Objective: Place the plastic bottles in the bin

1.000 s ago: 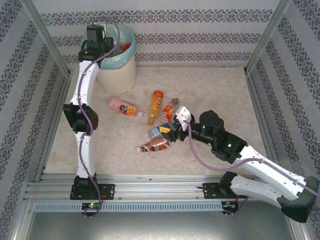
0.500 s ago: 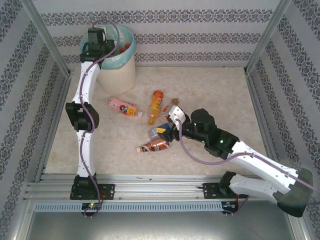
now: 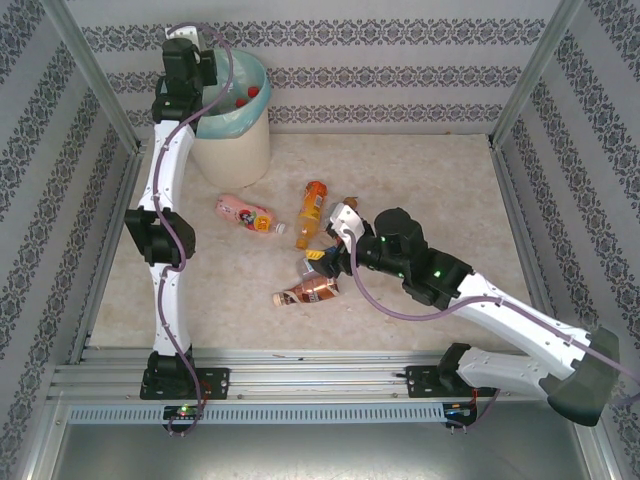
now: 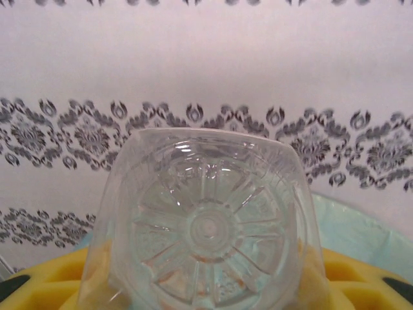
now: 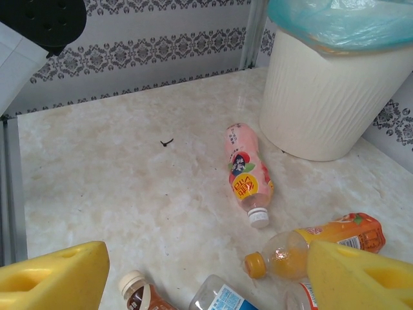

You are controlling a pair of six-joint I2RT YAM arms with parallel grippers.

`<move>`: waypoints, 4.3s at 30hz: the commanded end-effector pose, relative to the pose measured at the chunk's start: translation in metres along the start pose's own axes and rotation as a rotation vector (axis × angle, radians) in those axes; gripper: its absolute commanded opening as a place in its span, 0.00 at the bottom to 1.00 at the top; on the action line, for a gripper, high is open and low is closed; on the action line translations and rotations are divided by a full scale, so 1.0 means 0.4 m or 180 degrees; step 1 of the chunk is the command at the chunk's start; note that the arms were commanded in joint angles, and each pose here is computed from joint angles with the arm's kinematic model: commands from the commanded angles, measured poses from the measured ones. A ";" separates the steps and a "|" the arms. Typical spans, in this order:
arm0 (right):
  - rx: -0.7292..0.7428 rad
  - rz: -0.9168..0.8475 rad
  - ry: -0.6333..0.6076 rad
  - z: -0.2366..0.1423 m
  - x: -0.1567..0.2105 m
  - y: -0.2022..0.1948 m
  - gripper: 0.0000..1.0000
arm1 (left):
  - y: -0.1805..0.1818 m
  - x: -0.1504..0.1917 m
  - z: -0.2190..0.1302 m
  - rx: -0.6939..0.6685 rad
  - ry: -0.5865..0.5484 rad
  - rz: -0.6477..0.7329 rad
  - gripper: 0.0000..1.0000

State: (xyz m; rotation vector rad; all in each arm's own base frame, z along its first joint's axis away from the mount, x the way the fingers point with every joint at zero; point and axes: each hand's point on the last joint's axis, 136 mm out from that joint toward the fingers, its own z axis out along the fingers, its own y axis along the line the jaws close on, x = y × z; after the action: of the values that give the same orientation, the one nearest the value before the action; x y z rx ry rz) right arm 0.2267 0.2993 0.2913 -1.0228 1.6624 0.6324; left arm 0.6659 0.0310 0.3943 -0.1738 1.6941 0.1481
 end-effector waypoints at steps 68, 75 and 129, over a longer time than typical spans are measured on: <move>-0.0230 -0.0530 0.1724 0.125 0.319 -0.089 0.84 | -0.230 -0.143 -0.386 0.1243 0.0486 -0.0261 0.59; -0.0169 0.0023 0.1705 0.246 0.258 -0.147 0.85 | -0.285 -0.015 -0.557 0.1527 0.0934 -0.0173 0.61; -0.0293 0.0013 0.0973 0.300 0.109 -0.025 0.47 | -0.078 -0.022 -1.004 0.1679 -0.0109 -0.0628 0.85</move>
State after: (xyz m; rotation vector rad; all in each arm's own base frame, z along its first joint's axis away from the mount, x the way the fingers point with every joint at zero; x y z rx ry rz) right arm 0.3101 0.3834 0.1921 -1.2768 1.9639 0.4950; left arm 0.2857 -0.0448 0.4298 -0.0556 1.6670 -0.2235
